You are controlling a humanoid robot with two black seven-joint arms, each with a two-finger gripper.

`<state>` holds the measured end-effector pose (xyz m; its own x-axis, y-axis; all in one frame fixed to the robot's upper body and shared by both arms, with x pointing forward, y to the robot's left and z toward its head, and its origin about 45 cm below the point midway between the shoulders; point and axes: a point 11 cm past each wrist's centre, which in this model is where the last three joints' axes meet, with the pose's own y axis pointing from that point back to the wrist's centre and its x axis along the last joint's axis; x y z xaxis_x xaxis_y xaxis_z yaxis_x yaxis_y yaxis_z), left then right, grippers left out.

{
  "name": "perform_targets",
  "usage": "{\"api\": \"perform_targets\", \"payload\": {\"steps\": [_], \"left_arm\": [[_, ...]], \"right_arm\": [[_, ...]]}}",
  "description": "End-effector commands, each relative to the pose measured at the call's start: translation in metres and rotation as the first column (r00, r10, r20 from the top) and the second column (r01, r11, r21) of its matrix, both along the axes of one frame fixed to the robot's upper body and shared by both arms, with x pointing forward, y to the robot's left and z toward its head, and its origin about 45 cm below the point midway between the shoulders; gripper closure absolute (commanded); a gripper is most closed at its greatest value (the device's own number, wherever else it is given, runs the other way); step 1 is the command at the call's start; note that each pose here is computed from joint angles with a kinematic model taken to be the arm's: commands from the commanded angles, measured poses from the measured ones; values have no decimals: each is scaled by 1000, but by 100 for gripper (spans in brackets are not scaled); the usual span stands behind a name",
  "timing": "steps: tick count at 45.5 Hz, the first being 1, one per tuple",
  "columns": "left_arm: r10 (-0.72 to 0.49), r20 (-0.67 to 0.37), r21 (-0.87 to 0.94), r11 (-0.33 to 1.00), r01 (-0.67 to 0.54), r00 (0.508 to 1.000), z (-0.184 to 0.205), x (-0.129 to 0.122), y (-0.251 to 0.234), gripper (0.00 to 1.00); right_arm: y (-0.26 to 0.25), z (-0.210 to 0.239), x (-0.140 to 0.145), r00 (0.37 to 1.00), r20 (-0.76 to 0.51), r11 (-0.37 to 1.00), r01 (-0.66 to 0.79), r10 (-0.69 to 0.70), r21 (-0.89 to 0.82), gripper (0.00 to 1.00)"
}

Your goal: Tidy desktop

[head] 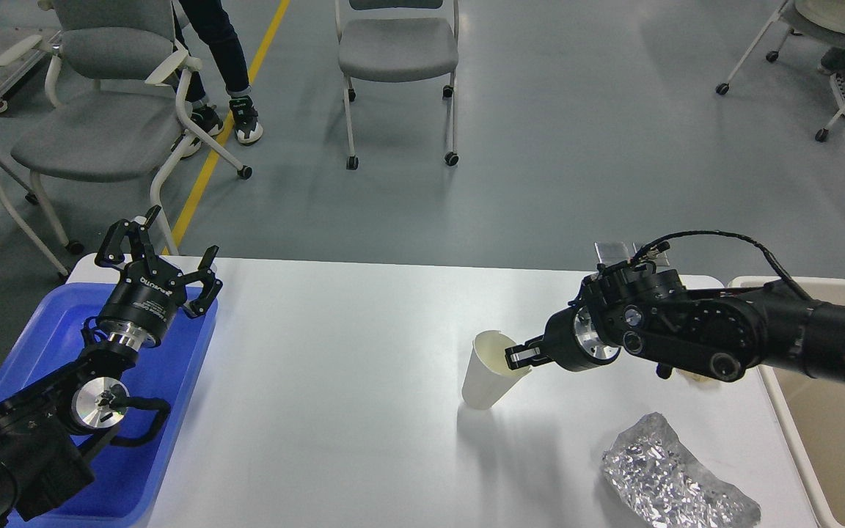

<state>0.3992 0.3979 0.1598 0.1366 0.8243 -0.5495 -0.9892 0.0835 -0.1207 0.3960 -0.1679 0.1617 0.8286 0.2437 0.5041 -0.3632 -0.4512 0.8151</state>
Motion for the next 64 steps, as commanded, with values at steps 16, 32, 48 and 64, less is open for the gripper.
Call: {"api": "perform_targets", "payload": {"steps": [16,32,48,64], "left_arm": [[-1,0,0,1000,1,1000,0,0,0,2],[0,0,1,1000,0,1000,0,0,0,2],[2,-1,1,1000,-2,1000,0,0,1,2],[2,-1,1,1000,-2,1000,0,0,1,2]], "right_arm": [[-42,167,9,990,141,999,-12,7,35,100],[-63,257,-11,979,201,999,0,-11,55,100],[-92,250,-10,977,198,997,70,-76,39,100],[-194,209,-14,916,202,938,336,-346,82,100]]}}
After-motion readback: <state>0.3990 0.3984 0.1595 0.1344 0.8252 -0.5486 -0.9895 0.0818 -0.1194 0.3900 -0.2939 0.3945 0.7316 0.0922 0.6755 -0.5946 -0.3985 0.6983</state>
